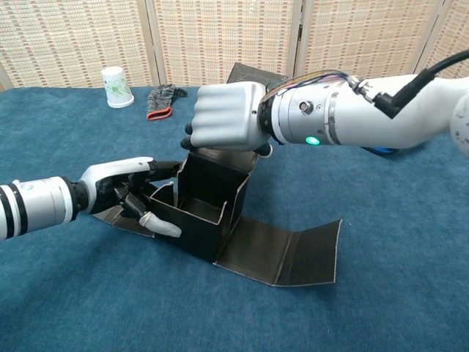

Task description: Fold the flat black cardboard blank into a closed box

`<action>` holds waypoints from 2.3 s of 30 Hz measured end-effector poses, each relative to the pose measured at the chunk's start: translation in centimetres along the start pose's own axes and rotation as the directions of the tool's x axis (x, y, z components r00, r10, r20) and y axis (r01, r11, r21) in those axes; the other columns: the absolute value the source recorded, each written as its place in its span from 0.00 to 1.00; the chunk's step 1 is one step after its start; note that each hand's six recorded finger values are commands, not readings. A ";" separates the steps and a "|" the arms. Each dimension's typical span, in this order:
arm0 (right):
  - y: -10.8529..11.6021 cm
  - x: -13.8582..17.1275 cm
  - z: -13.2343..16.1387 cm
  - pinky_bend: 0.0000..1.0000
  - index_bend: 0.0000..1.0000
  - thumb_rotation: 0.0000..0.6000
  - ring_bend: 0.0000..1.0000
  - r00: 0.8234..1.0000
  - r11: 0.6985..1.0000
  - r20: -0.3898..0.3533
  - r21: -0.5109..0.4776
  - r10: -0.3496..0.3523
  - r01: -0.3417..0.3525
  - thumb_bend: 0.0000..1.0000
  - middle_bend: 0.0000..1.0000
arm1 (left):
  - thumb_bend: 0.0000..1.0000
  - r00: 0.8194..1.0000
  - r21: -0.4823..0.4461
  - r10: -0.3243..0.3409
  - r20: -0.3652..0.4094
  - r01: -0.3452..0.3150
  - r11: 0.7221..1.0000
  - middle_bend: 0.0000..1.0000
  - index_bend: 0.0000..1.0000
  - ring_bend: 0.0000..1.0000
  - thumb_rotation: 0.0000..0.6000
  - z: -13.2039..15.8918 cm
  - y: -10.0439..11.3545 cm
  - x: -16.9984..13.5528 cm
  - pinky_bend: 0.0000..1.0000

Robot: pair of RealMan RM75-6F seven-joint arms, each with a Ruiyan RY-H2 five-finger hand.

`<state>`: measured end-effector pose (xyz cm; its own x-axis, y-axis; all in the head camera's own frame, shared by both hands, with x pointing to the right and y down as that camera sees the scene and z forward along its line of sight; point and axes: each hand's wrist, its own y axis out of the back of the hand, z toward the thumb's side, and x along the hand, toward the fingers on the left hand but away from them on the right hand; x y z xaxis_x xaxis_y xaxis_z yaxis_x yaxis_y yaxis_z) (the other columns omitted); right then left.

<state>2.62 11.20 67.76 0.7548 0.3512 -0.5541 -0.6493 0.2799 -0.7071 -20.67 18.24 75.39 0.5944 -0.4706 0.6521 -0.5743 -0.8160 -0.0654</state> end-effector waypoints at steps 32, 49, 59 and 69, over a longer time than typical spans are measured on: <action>-1.0 5.2 -3.6 0.96 0.00 1.00 0.74 0.987 0.633 0.141 -0.772 0.082 0.058 0.05 0.01 | 0.09 0.999 -0.110 0.049 -0.005 -0.050 0.993 0.25 0.27 0.68 1.00 -0.9 2.2 -1.5 0.93; -7.2 16.5 -7.5 0.96 0.00 1.00 0.74 0.892 0.269 0.442 -0.873 0.088 0.406 0.05 0.06 | 0.10 0.990 -0.325 0.129 -0.059 -0.141 0.935 0.25 0.26 0.67 1.00 0.2 8.9 -4.7 0.93; -8.8 16.3 -5.9 0.96 0.00 1.00 0.71 0.840 0.304 0.539 -0.811 0.062 0.499 0.00 0.03 | 0.09 0.991 -0.417 0.125 -0.043 -0.132 0.900 0.25 0.25 0.67 1.00 2.8 10.1 -4.9 0.93; -6.8 12.3 -3.7 0.96 0.00 1.00 0.65 0.772 0.310 0.635 -0.732 -0.012 0.607 0.00 0.00 | 0.09 0.993 -0.458 0.112 -0.032 -0.114 0.881 0.25 0.24 0.67 1.00 5.1 9.3 -4.7 0.93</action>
<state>16.61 10.32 64.14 0.5317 0.8352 -0.1404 0.3246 -0.3541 -0.8771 -25.91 11.08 67.86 0.5080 -0.5480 0.6646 -0.8321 -0.5116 0.2142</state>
